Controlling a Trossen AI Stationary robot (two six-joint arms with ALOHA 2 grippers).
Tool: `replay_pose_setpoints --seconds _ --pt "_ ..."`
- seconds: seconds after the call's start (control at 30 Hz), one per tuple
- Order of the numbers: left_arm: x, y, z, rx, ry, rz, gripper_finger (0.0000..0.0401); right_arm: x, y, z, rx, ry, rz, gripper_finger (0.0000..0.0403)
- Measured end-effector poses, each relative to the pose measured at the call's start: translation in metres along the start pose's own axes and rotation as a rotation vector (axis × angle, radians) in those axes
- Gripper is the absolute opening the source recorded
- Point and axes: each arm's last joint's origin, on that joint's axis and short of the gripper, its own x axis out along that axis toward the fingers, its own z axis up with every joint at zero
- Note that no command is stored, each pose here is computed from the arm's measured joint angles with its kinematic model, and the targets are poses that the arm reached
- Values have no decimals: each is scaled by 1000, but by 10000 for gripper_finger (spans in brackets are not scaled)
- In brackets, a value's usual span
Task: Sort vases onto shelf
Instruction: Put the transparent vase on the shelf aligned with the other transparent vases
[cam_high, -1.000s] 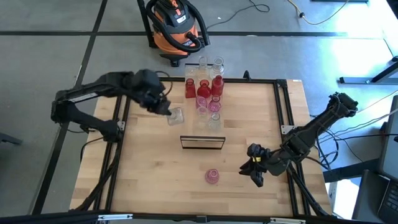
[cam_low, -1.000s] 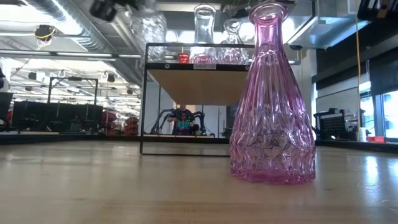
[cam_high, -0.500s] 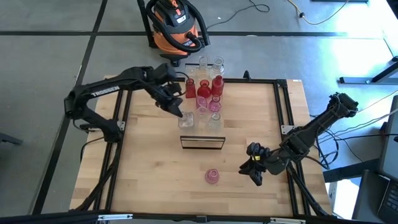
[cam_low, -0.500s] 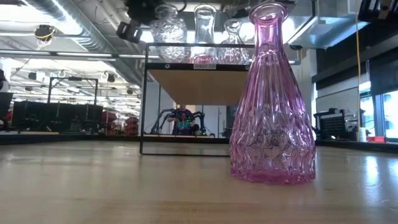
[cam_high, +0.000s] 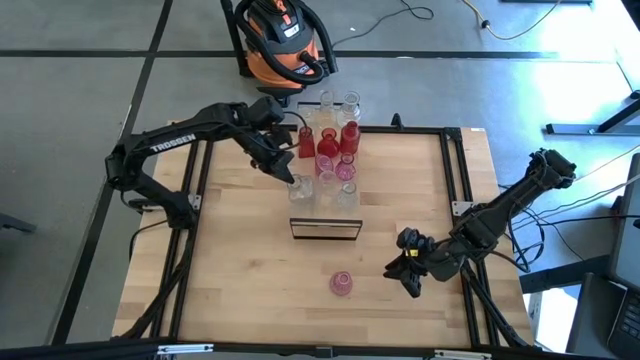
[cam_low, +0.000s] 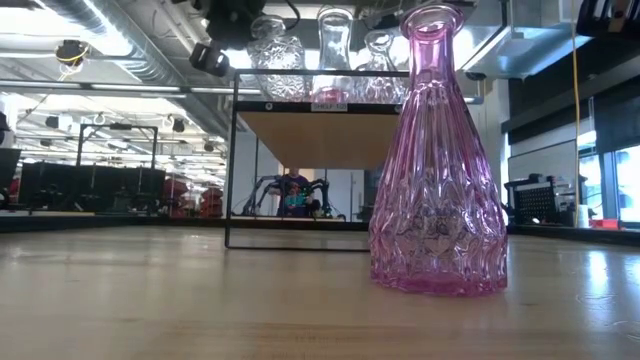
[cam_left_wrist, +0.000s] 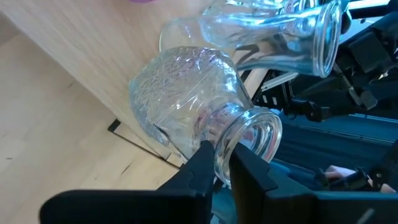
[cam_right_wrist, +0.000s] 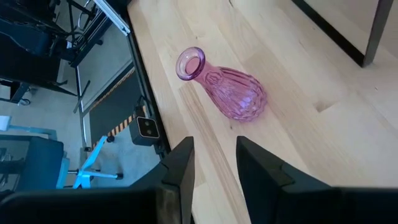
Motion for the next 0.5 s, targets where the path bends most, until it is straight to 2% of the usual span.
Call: replay_pose_setpoints --seconds 0.3,0.5 --pt "-3 -1 -6 -5 36 24 19 0 0 0 0 -9 -4 104" --pt "-27 -18 -7 30 -55 121 17 0 0 0 0 -9 -5 104"
